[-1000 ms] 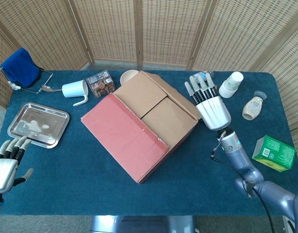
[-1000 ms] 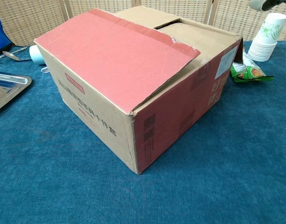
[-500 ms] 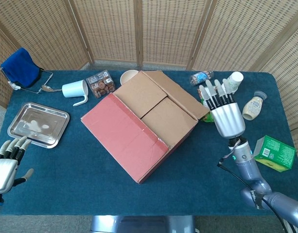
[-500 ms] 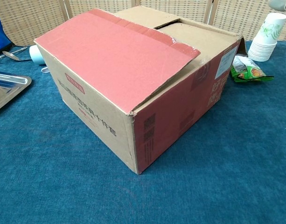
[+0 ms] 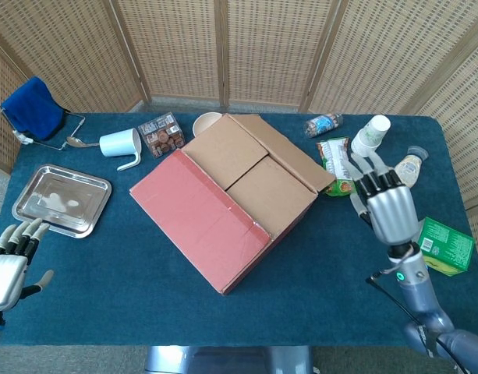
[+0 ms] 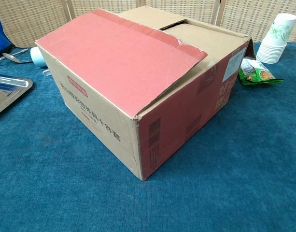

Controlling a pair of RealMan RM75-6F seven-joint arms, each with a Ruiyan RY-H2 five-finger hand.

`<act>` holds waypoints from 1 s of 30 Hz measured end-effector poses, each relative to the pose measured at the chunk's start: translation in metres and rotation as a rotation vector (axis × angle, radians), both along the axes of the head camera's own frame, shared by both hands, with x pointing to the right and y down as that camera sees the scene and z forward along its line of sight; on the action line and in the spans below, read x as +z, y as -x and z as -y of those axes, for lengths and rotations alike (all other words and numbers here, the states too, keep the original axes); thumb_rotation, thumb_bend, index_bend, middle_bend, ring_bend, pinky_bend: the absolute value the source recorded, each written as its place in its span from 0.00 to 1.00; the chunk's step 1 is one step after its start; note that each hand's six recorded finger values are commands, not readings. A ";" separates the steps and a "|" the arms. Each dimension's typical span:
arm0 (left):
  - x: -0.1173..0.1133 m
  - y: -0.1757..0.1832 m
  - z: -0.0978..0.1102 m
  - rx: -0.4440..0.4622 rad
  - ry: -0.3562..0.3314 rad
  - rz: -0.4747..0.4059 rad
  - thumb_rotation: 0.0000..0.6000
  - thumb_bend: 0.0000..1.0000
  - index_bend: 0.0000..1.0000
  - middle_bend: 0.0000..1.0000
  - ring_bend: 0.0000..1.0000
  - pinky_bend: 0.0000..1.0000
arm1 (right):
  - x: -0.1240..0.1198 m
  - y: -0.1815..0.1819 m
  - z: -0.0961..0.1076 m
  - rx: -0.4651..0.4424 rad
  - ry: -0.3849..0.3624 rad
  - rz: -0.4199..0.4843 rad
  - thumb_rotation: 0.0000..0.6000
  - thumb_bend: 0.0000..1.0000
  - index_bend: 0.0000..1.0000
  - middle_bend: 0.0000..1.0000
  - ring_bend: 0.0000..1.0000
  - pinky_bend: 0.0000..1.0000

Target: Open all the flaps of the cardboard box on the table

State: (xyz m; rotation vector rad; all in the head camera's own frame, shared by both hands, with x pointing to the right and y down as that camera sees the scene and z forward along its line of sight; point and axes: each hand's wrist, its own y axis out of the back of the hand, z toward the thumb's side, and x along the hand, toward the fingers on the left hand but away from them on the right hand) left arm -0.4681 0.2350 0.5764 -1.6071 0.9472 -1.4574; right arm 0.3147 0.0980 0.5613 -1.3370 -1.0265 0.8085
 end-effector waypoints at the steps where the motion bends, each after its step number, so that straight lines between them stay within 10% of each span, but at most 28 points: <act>1: 0.000 0.000 0.000 -0.001 -0.001 -0.001 1.00 0.04 0.00 0.00 0.00 0.00 | 0.000 -0.002 -0.005 -0.004 0.016 0.009 1.00 0.29 0.26 0.30 0.22 0.50; 12: -0.003 -0.001 0.000 0.001 -0.007 -0.010 1.00 0.04 0.00 0.00 0.00 0.00 | -0.007 -0.033 -0.052 0.032 0.208 -0.044 1.00 0.26 0.45 0.35 0.26 0.51; 30: -0.008 -0.001 -0.001 0.001 -0.014 -0.021 1.00 0.04 0.00 0.00 0.00 0.00 | -0.032 -0.080 -0.111 0.280 0.377 -0.034 1.00 0.22 0.39 0.24 0.06 0.21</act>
